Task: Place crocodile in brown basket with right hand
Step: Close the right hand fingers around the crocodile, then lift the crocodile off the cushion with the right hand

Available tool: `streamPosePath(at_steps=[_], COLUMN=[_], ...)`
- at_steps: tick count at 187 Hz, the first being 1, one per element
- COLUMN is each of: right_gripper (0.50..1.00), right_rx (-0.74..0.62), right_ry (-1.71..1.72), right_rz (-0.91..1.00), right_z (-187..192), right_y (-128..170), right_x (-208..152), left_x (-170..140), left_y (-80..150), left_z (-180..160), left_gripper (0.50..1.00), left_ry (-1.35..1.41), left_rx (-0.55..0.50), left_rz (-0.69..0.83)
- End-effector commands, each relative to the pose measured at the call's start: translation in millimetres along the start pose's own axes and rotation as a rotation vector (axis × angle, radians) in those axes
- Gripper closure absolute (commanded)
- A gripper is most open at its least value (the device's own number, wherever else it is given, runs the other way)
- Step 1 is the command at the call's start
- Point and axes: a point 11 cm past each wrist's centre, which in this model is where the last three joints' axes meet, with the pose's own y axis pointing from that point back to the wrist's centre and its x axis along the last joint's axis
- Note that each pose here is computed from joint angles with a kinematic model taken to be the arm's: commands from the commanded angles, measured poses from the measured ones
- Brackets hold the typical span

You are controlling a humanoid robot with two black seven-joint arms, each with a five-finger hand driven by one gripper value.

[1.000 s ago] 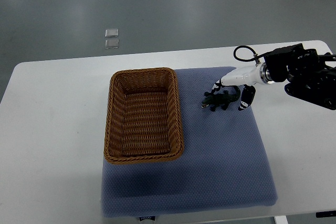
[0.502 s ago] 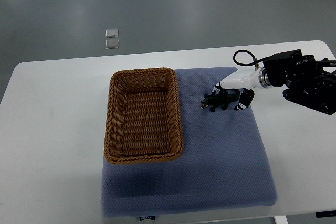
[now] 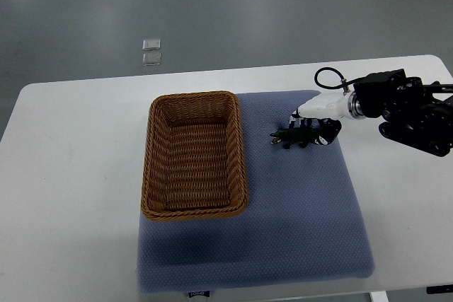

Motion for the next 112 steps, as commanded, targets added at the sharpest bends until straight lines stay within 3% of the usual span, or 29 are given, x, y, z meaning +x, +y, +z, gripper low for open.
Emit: streamPosePath(at_steps=[1,112], right_gripper=[1.0,1.0], right_rx=[-0.002,-0.086], right_ry=[0.0,-0.011], right_rz=[0.004,0.065], right_z=[1,37], right_y=[1,26], right_x=[2,24], left_x=[0,0], left_y=[0,0], left_z=[0,0], left_gripper=[0.5,0.5], left_ry=[0.0,0.0], left_rx=[0.0,0.0], left_rz=[0.0,-0.001])
